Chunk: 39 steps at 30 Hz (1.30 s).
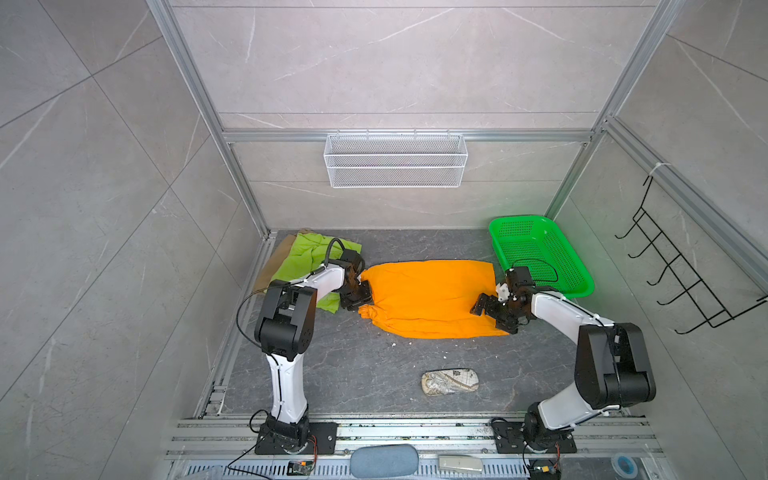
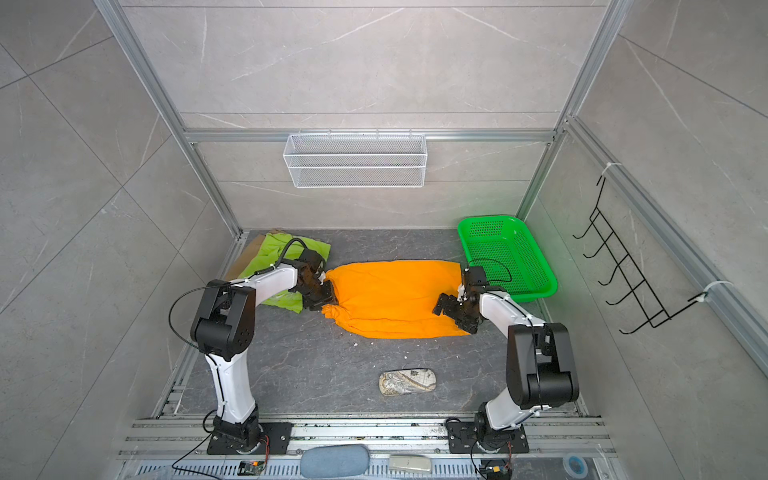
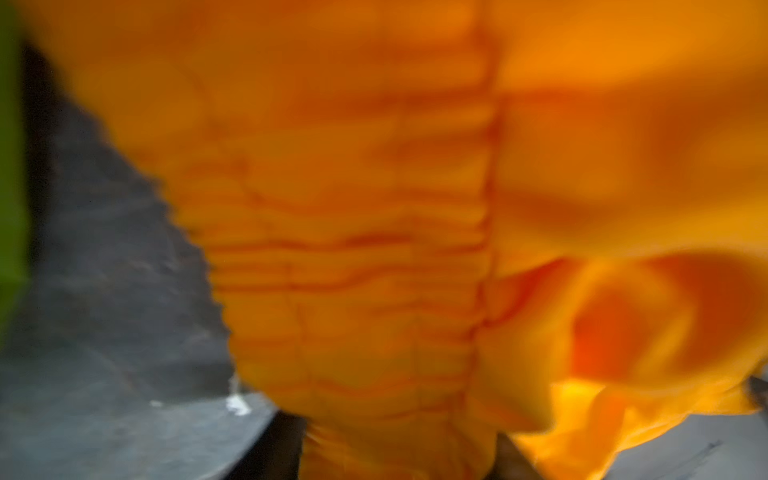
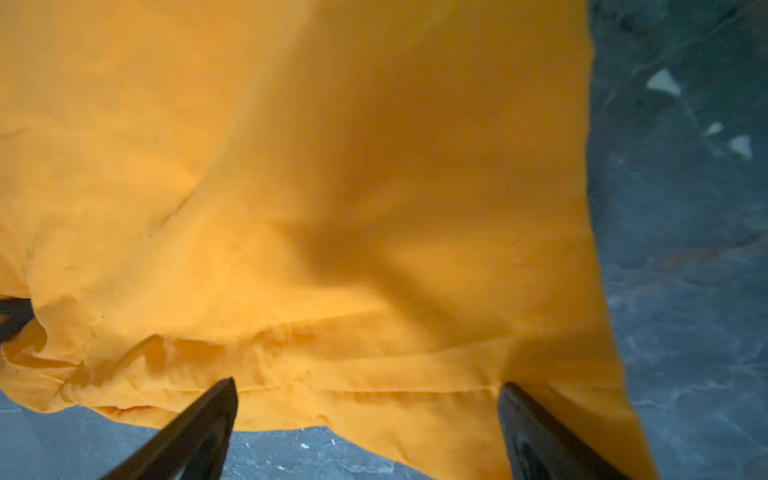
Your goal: Fold and stack the shorts
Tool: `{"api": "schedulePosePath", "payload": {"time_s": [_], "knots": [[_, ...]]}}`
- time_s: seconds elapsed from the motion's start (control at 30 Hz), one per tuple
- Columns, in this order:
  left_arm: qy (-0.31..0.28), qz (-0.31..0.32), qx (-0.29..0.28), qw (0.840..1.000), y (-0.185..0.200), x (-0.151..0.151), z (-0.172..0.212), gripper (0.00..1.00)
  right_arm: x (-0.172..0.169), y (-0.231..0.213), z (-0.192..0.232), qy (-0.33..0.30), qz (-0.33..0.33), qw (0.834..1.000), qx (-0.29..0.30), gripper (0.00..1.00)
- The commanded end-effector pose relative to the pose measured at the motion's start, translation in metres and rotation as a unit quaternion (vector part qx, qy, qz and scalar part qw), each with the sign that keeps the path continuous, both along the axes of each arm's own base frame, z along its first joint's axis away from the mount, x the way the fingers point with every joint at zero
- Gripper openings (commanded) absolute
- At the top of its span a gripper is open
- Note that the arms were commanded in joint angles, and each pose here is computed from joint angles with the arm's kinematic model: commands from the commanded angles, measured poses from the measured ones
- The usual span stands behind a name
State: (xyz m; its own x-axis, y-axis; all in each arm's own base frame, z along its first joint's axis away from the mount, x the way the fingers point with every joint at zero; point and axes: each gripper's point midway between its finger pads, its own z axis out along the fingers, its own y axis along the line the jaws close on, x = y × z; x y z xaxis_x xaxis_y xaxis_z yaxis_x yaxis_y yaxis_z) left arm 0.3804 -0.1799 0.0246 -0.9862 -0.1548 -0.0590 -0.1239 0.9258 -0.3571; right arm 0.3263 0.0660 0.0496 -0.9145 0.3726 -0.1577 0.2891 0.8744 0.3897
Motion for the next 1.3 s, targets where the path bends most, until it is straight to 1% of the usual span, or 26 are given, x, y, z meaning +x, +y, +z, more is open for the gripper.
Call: {"api": "schedulePosePath", "payload": {"time_s": [0.0,0.07,0.2,0.23,0.33,0.43,0.57,0.63,0.67,0.7,0.83,0.9,0.93,0.97,1.0,1.03,1.1,1.13,1.2,1.23,1.27], "knots": [[0.010,-0.012,0.023,1.000,0.008,-0.010,-0.005,0.14,-0.002,-0.002,-0.008,0.013,0.000,1.000,-0.004,0.99],[0.001,-0.018,0.031,0.999,0.010,-0.007,0.003,0.00,-0.002,-0.002,-0.009,0.014,-0.001,1.000,-0.004,0.99],[-0.015,-0.034,0.048,0.998,0.014,-0.002,0.025,0.00,-0.003,-0.002,-0.011,0.015,-0.004,1.000,-0.005,0.99],[-0.015,-0.039,0.063,0.997,0.019,-0.003,0.032,0.00,-0.003,-0.002,-0.012,0.016,-0.004,1.000,-0.005,0.99],[-0.038,-0.062,0.113,0.991,0.035,0.002,0.075,0.00,-0.004,-0.002,-0.015,0.018,-0.006,1.000,-0.004,0.99],[-0.072,-0.083,0.169,0.980,0.049,0.008,0.125,0.00,-0.005,0.004,-0.022,0.023,-0.004,1.000,0.000,0.99],[-0.094,-0.116,0.217,0.965,0.051,0.008,0.175,0.00,-0.006,0.036,-0.029,0.026,0.025,0.999,-0.002,0.99],[-0.096,-0.131,0.246,0.955,0.046,0.006,0.190,0.00,-0.006,0.055,-0.032,0.029,0.039,0.999,-0.001,0.99],[-0.098,-0.138,0.251,0.953,0.038,0.005,0.196,0.00,-0.006,0.066,-0.033,0.028,0.046,0.999,0.004,0.99],[-0.101,-0.145,0.248,0.952,0.027,0.004,0.200,0.00,-0.005,0.074,-0.034,0.028,0.052,0.998,0.007,0.99],[-0.119,-0.190,0.218,0.950,-0.046,-0.003,0.205,0.00,-0.006,0.102,-0.035,0.034,0.068,0.997,0.026,0.99],[-0.117,-0.207,0.199,0.951,-0.081,-0.010,0.193,0.08,-0.005,0.105,-0.033,0.031,0.067,0.997,0.035,0.99],[-0.110,-0.218,0.179,0.953,-0.103,-0.015,0.184,0.16,-0.006,0.104,-0.031,0.028,0.067,0.997,0.036,0.99],[-0.095,-0.228,0.158,0.956,-0.119,-0.021,0.172,0.21,-0.007,0.104,-0.029,0.026,0.069,0.997,0.036,0.99],[-0.085,-0.230,0.139,0.959,-0.134,-0.027,0.165,0.24,-0.008,0.103,-0.028,0.025,0.070,0.997,0.035,0.99],[-0.065,-0.234,0.127,0.962,-0.152,-0.031,0.142,0.27,-0.009,0.103,-0.026,0.024,0.071,0.997,0.035,0.99],[-0.045,-0.248,0.073,0.965,-0.184,-0.042,0.126,0.32,-0.012,0.102,-0.025,0.025,0.071,0.996,0.038,0.99],[-0.034,-0.248,0.052,0.967,-0.193,-0.045,0.122,0.35,-0.013,0.099,-0.024,0.025,0.067,0.997,0.039,0.99],[-0.039,-0.244,0.040,0.968,-0.198,-0.045,0.122,0.39,-0.015,0.095,-0.021,0.022,0.060,0.997,0.044,0.99],[-0.053,-0.243,0.039,0.968,-0.196,-0.043,0.128,0.44,-0.016,0.093,-0.020,0.021,0.058,0.997,0.048,0.99],[-0.077,-0.240,0.044,0.967,-0.190,-0.040,0.142,0.49,-0.018,0.091,-0.018,0.020,0.057,0.997,0.050,0.99]]}}
